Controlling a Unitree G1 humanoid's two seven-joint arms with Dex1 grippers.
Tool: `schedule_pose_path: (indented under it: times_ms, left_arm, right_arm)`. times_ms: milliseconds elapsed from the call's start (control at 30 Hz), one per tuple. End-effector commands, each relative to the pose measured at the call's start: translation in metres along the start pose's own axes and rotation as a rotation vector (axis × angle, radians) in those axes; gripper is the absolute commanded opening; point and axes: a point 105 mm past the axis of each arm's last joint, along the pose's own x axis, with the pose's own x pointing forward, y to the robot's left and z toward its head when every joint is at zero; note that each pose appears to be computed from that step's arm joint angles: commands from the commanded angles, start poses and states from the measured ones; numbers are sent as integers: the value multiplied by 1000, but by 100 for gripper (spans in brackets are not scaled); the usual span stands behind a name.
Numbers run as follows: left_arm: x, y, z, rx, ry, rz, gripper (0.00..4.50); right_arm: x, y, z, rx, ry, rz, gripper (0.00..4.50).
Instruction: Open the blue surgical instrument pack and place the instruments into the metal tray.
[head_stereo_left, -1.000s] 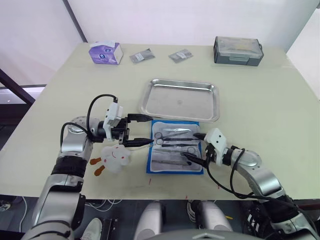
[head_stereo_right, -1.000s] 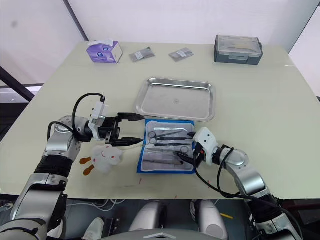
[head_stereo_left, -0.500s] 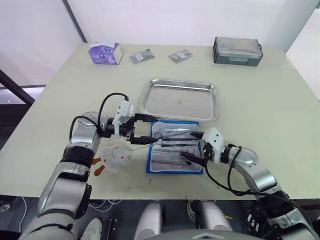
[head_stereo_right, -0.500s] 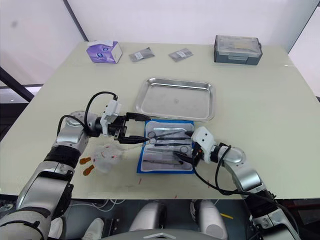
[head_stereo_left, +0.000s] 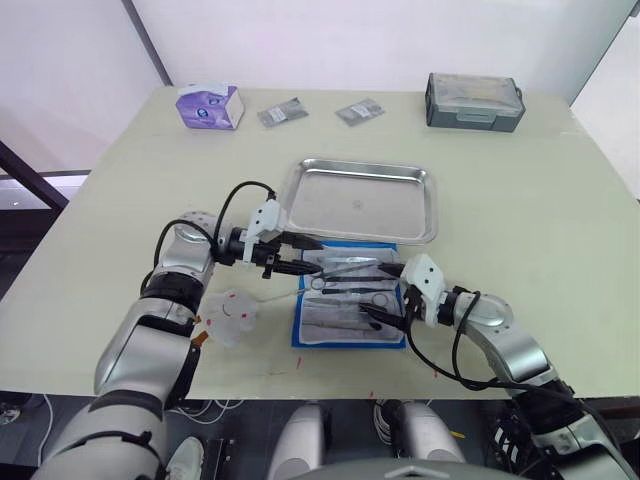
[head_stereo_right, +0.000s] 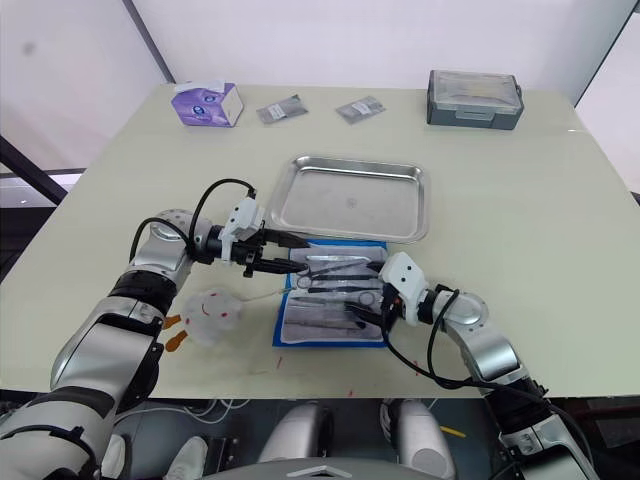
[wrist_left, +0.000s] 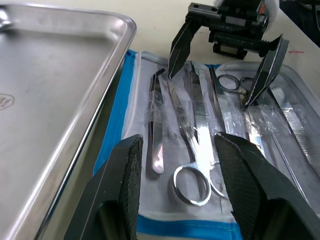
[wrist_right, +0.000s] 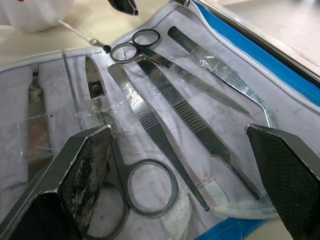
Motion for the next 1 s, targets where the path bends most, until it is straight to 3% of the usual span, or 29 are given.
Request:
schedule_pose_path:
  times_ms: [33, 100, 133, 500, 1000]
  left_arm:
    - [-1, 0, 5, 27, 10, -39, 190]
    - [-2, 1, 5, 33, 18, -36, 158]
    - [-2, 2, 4, 36, 21, -34, 116]
    - [8, 8, 2, 53, 47, -38, 116]
    - [15, 16, -14, 95, 157, 45, 116]
  right_arm:
    - [-1, 9, -42, 58, 161, 6, 450]
    - [0, 9, -42, 59, 159, 6, 450]
    - [0, 9, -42, 59, 159, 6, 450]
    - [2, 7, -41, 54, 159, -4, 450]
    - [2, 5, -42, 48, 165, -11, 450]
